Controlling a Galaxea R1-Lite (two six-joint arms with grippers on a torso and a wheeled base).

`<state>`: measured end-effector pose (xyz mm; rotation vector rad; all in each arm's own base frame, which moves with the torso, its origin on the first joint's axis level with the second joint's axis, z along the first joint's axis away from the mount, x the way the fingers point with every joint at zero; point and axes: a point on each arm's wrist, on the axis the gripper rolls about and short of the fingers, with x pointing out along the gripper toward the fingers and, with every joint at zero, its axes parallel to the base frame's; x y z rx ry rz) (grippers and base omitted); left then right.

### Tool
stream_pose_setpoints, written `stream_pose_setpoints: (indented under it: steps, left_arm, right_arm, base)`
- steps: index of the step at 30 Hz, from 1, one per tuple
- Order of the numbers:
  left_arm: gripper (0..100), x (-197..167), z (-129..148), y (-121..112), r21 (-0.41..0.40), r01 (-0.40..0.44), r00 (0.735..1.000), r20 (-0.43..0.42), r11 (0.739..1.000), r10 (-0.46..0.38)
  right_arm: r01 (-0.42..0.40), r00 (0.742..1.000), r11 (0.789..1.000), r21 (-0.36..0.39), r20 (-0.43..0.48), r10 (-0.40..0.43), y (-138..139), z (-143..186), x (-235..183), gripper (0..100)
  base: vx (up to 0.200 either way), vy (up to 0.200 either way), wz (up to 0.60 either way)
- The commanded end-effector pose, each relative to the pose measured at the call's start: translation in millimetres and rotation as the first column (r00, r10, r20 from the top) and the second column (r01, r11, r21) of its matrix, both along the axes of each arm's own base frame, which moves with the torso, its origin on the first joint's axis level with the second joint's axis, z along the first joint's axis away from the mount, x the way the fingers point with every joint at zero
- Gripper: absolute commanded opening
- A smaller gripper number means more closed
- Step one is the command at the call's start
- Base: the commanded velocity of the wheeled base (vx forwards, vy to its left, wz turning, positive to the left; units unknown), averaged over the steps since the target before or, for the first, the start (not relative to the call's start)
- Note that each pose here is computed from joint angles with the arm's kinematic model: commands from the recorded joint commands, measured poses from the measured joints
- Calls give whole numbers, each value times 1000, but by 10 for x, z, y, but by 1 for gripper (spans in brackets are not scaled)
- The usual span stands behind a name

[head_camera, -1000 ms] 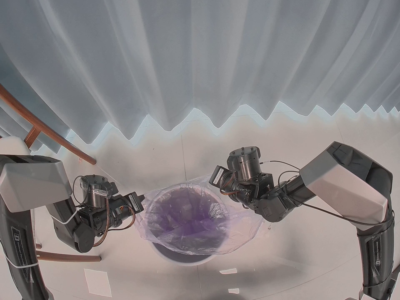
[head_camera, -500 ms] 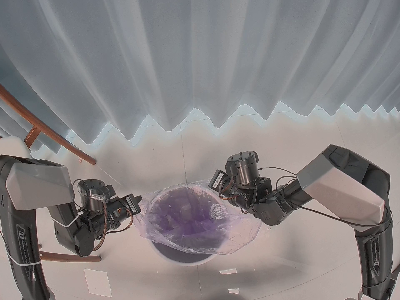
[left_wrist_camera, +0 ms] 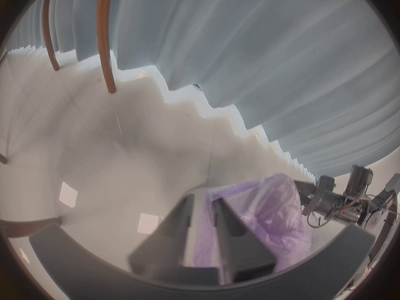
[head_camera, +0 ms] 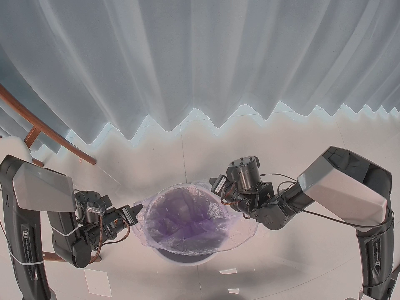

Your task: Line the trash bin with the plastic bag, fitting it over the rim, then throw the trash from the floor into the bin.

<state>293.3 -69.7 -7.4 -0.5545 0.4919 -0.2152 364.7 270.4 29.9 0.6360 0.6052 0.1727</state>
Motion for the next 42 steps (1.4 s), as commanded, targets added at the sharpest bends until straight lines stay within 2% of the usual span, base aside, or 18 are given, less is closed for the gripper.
stream_pose_setpoints:
  steps: [1,8,9,15,21,28,33,39,42]
  left_arm:
    - [100,-41,-33,14,3,1,1000,-22,1000,-1]
    - [100,-37,83,51,-11,-16,1000,12,1000,16]
    - [100,-43,180,66,-24,-23,999,39,999,24]
    - [100,-185,450,55,-113,-33,997,73,993,41]
    - [100,-385,479,23,-109,1,999,40,994,3]
    - [100,-444,421,-78,-95,43,999,13,995,-42]
    - [100,-438,322,-108,-67,58,998,-15,996,-59]
    - [100,-429,255,-111,-54,61,997,-35,997,-63]
    - [100,-425,228,-116,-50,62,997,-44,997,-65]
  right_arm:
    - [9,1000,1000,21,1,-9,-27,84,-22,100]
    - [24,1000,999,36,-5,-24,-120,210,-120,100]
    - [34,999,999,40,6,-34,-164,294,-154,100]
    - [44,998,997,56,30,-46,-314,538,-301,100]
    - [60,997,997,54,41,-62,-516,695,-445,100]
    - [92,995,996,-1,-26,-92,-792,579,-629,100]
    - [88,993,992,-94,-76,-95,-971,391,-750,100]
    - [64,995,991,-114,-75,-72,-1012,211,-883,100]
    - [31,995,992,-122,-88,-42,-937,95,-966,100]
  base:
    - [0,0,0]
    - [0,0,0]
    - [0,0,0]
    - [0,0,0]
    - [0,0,0]
    - [0,0,0]
    - [0,0,0]
    - [0,0,0]
    - [0,0,0]
